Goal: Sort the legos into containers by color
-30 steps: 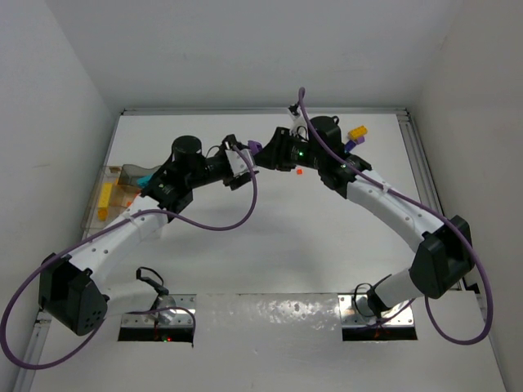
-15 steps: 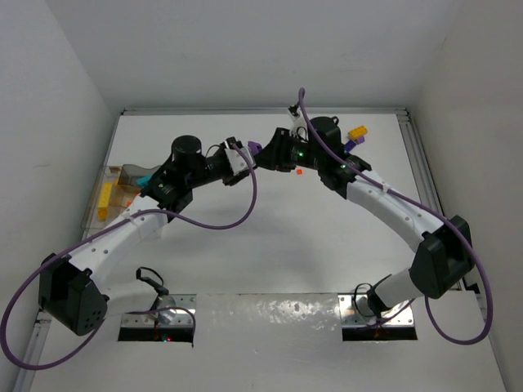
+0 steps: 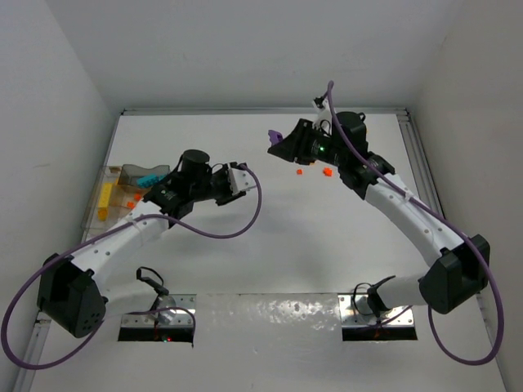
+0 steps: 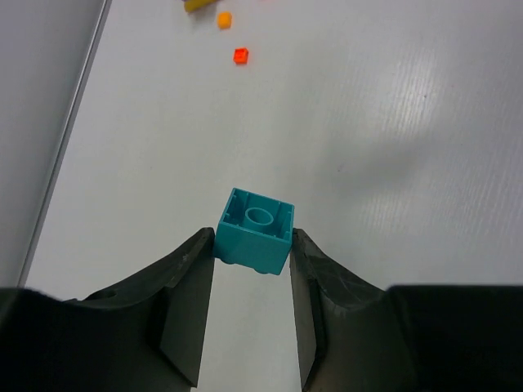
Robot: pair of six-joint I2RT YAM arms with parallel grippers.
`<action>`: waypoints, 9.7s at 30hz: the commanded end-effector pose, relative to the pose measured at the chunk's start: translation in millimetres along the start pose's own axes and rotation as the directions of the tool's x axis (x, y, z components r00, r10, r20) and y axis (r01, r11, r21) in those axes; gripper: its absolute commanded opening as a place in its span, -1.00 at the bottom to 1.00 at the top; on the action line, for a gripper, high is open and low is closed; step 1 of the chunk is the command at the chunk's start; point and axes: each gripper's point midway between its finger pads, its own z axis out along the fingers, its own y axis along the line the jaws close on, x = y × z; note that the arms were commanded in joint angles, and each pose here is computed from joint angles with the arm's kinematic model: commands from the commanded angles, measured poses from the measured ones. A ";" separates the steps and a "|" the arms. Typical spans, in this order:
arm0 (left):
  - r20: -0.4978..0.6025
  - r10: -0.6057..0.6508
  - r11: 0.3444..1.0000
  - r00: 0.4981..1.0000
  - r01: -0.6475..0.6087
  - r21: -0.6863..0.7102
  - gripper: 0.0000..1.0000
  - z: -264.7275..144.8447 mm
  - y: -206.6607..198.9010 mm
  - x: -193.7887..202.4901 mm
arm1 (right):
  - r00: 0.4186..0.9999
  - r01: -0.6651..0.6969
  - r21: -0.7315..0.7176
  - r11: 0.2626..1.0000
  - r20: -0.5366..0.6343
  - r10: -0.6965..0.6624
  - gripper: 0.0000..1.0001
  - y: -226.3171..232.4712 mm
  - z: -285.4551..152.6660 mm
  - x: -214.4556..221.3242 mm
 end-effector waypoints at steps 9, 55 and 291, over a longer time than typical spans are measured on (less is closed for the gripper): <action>-0.180 -0.583 0.700 0.792 0.377 -0.607 -1.00 -83.0 106.5 94.6 | 0.997 0.064 0.086 0.994 -0.045 -0.060 -1.00 -23.5 -9.7 21.3; -0.157 -0.361 0.876 0.919 0.276 -0.395 0.27 -128.9 184.5 102.8 | 0.947 0.286 0.029 0.958 -0.163 -0.278 -1.00 -23.2 -0.9 40.4; 0.187 0.061 0.989 0.981 -0.034 -0.142 -0.01 -111.0 94.1 -20.5 | 0.965 0.259 -0.450 0.855 0.078 -0.252 -1.00 116.7 112.3 18.8</action>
